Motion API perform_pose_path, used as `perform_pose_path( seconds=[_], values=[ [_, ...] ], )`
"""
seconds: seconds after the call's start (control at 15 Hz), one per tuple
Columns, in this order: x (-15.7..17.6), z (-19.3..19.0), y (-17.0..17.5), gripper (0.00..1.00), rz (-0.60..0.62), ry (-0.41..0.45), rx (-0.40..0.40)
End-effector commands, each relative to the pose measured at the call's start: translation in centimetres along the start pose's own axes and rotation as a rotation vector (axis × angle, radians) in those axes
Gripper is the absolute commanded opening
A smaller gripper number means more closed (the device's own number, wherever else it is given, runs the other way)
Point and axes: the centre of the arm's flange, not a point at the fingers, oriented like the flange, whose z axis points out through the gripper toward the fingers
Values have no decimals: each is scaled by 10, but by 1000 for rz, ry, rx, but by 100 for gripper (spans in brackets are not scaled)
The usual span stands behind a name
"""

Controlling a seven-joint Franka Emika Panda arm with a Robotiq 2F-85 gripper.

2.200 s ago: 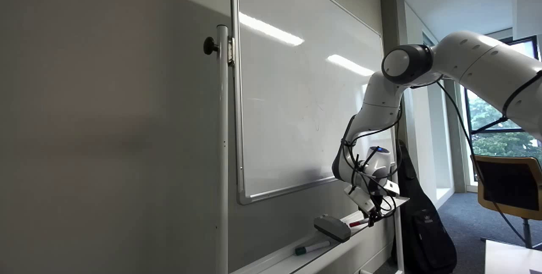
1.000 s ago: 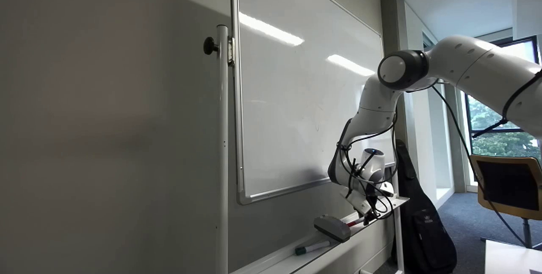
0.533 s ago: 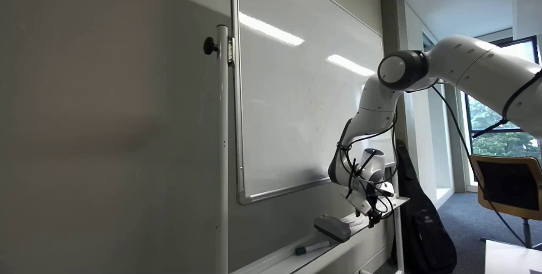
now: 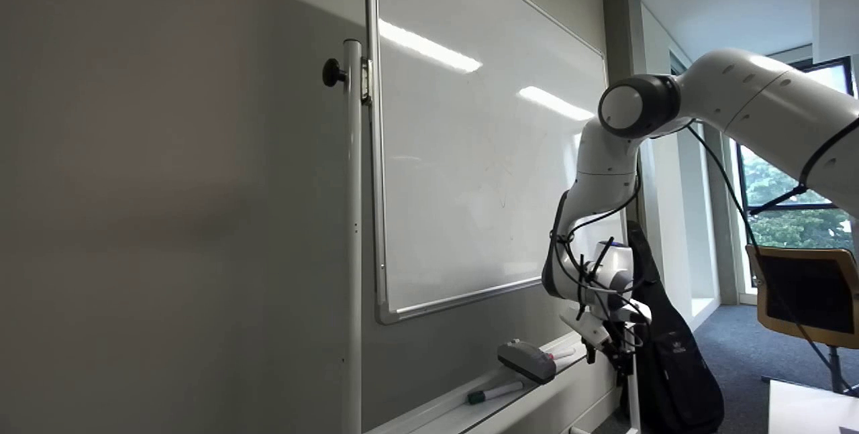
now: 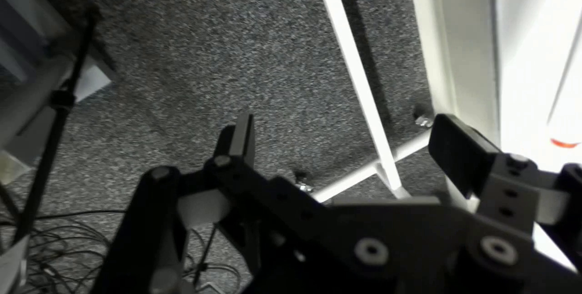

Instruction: Move the orange marker slightly to the left

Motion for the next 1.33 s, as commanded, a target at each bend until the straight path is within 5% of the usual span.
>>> perform_pose_path(
  seconds=[0.0, 0.2, 0.87, 1.27],
  values=[
    [0, -58, -1, 100, 188, -19, -74],
    [3, -101, 6, 100, 363, 39, 11],
    [2, -224, 59, 100, 883, 41, 239],
    [6, -227, 99, 100, 951, 64, 106]
  ],
)
